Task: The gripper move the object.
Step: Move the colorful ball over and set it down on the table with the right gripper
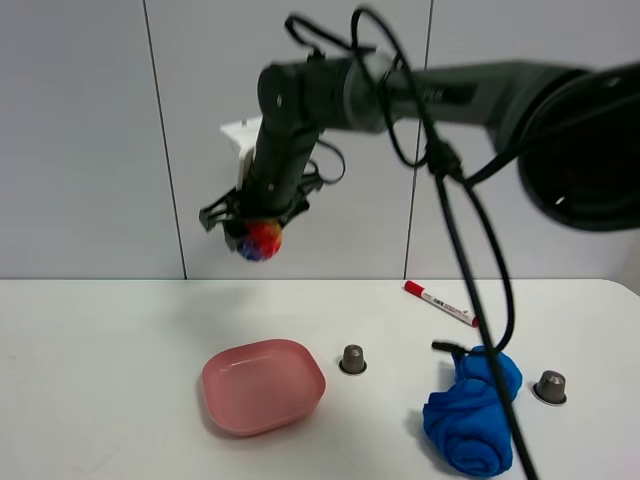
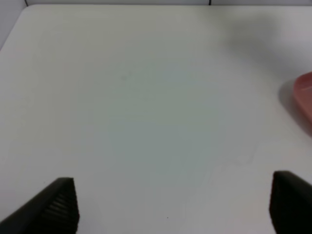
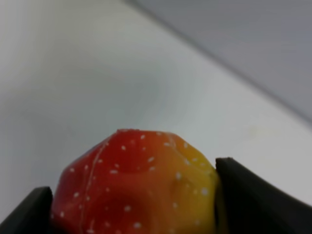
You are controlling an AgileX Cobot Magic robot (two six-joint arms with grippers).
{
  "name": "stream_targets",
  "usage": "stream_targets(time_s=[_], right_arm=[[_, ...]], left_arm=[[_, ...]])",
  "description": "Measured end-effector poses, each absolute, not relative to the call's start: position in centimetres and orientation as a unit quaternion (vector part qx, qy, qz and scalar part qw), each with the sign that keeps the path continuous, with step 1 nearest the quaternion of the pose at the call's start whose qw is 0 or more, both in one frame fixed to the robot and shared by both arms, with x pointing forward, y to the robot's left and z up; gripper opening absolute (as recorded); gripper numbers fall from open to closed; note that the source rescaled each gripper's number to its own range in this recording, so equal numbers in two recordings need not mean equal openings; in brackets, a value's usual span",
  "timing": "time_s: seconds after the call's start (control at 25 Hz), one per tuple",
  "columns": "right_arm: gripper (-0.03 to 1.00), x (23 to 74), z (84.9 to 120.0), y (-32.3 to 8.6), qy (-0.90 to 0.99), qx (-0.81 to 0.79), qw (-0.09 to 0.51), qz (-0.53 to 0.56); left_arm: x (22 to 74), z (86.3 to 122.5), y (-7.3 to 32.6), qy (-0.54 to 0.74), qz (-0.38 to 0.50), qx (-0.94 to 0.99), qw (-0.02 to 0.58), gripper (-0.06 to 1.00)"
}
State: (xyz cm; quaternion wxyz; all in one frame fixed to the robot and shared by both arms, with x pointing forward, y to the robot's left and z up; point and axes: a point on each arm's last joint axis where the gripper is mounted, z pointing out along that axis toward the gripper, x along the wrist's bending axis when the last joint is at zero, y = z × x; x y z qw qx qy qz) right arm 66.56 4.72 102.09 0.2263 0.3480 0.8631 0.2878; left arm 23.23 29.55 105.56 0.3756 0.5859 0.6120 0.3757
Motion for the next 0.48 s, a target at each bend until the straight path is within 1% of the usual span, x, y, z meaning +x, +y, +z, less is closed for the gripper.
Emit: stream_targets(time_s=[0.08, 0.2, 0.32, 0.48], right_arm=[[0.00, 65.6, 106.6, 3.3, 0.856, 0.344, 0.257, 0.289], [0.00, 64.0, 111.5, 0.9, 0.849, 0.350, 0.289, 0.272], [0.00, 63.0, 114.7, -1.5, 0.842, 0.366, 0.307, 0.250], [0.00, 62.9, 116.1, -3.9, 0.831, 0.393, 0.327, 0.219]], left_arm=[[23.2, 105.6, 29.5, 0.612, 0.376, 0.586, 0.376, 1.00], [23.2, 105.6, 29.5, 0.612, 0.376, 0.586, 0.376, 1.00], [23.2, 105.6, 29.5, 0.612, 0.376, 0.586, 0.376, 1.00], [23.2, 105.6, 29.5, 0.612, 0.376, 0.586, 0.376, 1.00]])
